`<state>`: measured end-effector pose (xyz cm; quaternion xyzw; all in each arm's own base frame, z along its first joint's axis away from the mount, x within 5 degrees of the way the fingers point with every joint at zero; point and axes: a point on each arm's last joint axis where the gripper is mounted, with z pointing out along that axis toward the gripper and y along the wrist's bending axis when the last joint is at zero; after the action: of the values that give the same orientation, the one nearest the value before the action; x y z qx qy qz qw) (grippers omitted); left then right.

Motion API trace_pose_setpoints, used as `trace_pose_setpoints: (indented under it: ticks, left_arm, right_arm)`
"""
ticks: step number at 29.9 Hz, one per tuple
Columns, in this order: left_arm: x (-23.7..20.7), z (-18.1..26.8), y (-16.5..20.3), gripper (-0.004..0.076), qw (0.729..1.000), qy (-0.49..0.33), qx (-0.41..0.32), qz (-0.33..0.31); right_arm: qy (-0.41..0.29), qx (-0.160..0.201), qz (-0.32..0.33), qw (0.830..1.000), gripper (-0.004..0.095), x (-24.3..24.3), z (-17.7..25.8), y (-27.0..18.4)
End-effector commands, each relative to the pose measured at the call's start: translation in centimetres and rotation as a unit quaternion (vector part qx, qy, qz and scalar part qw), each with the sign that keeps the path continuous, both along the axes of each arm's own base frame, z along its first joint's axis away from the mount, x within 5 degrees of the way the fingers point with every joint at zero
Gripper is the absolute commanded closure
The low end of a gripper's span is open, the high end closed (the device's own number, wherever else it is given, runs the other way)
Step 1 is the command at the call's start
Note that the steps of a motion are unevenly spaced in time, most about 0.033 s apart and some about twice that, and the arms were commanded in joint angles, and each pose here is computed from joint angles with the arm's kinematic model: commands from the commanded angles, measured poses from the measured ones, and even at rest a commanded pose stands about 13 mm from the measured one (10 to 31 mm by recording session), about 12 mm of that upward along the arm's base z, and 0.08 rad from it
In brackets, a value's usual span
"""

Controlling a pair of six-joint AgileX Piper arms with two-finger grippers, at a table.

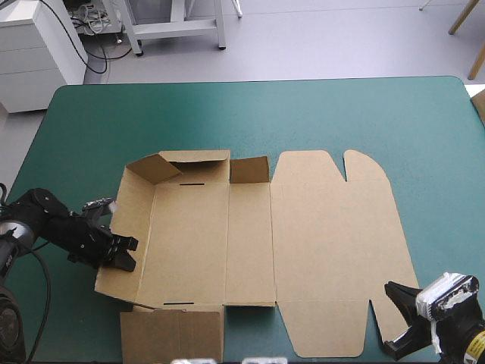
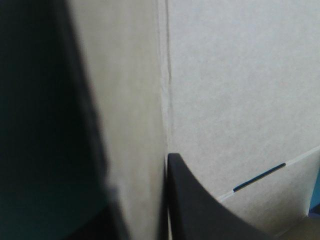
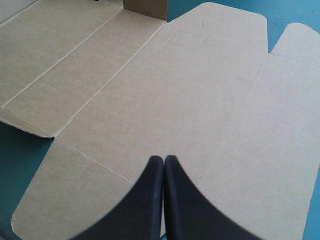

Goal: Fold the box

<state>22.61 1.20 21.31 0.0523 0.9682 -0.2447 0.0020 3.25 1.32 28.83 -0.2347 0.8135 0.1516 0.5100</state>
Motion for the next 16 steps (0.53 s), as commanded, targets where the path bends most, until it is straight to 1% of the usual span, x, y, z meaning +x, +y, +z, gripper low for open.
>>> trace_pose_setpoints:
  ticks: [1, 3, 6, 9, 12, 14, 16]
  left_arm:
    - [0.0, 1.6, -0.3, 0.0731, 1.0, -0.014, -0.018, -0.014]
    - [0.3, 1.9, -0.2, 0.0731, 1.0, -0.025, -0.011, -0.013]
    - [1.5, 3.1, 0.1, 0.0731, 0.998, -0.066, 0.01, -0.013]
    - [3.1, 5.1, -0.3, 0.0731, 0.99, -0.12, 0.063, -0.048]
    - [4.4, 7.2, -1.5, 0.0731, 0.975, -0.167, 0.113, -0.096]
    - [5.4, 8.9, -2.8, 0.0731, 0.956, -0.213, 0.153, -0.132]
    - [6.1, 10.6, -4.2, 0.0731, 0.932, -0.26, 0.189, -0.17]
  right_arm:
    - [-0.035, 0.011, 0.001, 0.999, 0.0928, 0.3, 1.2, 0.1]
    - [-0.035, 0.011, 0.001, 0.999, 0.0928, 0.3, 1.2, 0.1]
    - [-0.034, 0.012, 0.001, 0.999, 0.0928, 0.2, 1.2, 0.1]
    - [-0.034, 0.012, 0.001, 0.999, 0.0928, 0.2, 1.2, 0.1]
    - [-0.034, 0.012, 0.001, 0.999, 0.0928, 0.2, 1.2, 0.1]
    - [-0.034, 0.012, 0.001, 0.999, 0.0928, 0.2, 1.2, 0.1]
    - [-0.034, 0.012, 0.001, 0.999, 0.0928, 0.2, 1.2, 0.1]
